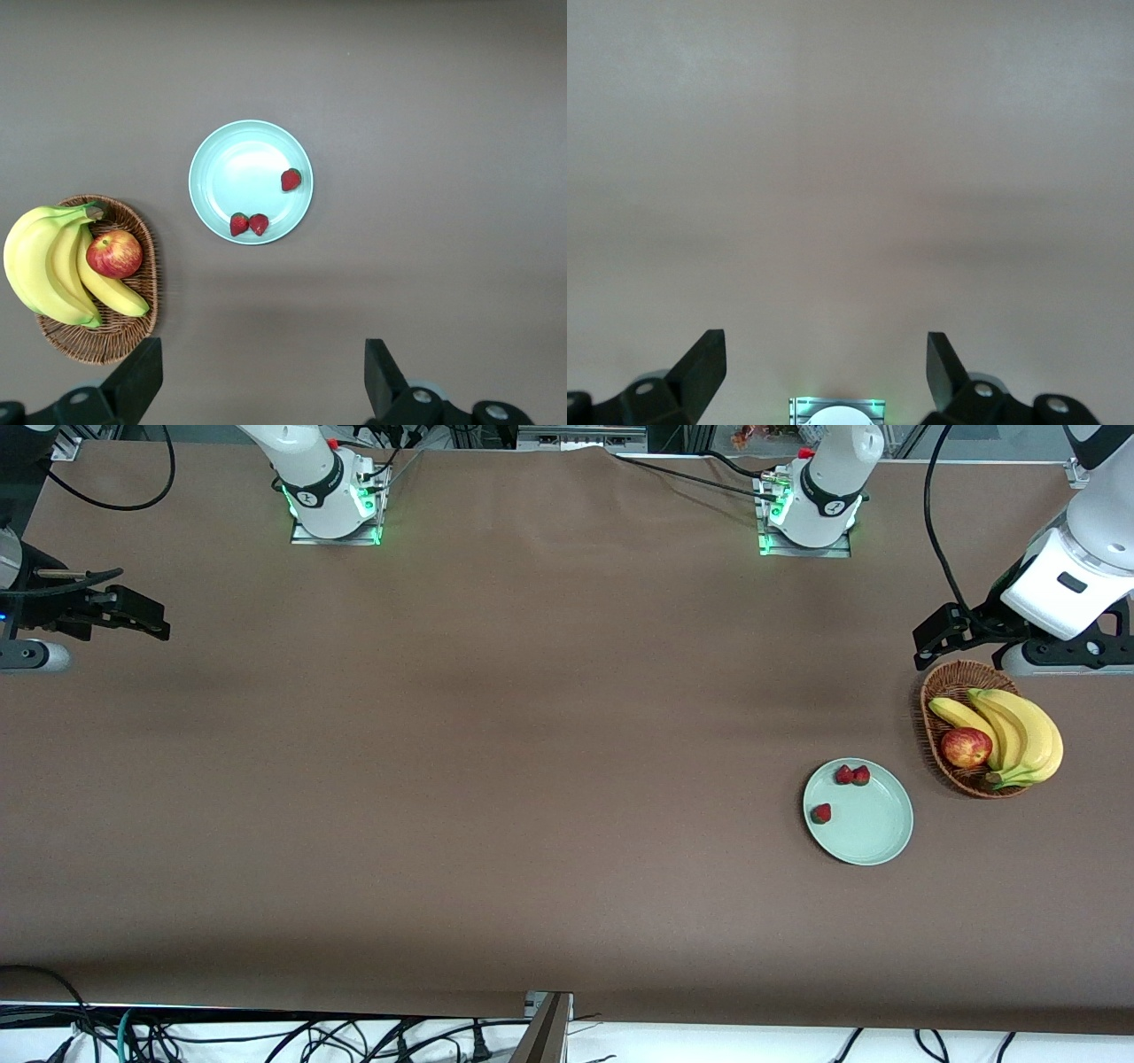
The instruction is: Collect all strawberries into plate
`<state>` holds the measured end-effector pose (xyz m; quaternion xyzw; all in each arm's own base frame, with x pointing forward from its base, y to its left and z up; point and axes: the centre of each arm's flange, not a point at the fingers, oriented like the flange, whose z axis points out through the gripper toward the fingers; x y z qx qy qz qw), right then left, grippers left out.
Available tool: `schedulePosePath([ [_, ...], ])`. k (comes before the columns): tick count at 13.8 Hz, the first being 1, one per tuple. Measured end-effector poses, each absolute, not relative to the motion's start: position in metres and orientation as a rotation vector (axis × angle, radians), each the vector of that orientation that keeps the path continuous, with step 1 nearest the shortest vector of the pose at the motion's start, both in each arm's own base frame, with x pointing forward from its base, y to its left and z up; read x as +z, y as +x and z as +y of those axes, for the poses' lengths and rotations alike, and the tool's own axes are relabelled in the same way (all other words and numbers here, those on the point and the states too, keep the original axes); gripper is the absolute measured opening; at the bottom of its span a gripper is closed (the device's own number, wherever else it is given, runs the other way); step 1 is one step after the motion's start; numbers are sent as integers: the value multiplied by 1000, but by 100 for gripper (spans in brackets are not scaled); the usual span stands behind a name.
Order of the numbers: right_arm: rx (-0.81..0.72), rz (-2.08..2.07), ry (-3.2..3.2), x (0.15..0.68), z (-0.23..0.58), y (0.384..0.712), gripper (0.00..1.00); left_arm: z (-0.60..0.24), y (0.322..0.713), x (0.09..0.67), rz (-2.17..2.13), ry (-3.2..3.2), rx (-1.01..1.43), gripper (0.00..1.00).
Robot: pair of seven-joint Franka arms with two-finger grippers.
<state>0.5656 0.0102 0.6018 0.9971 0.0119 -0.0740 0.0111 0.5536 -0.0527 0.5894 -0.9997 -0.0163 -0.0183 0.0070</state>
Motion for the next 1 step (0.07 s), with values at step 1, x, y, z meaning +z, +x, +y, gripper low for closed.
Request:
schedulePosePath([
  [1,-231,37,3111,602,10,566,100,-52,554,587,-53,-3126,-51,100],
])
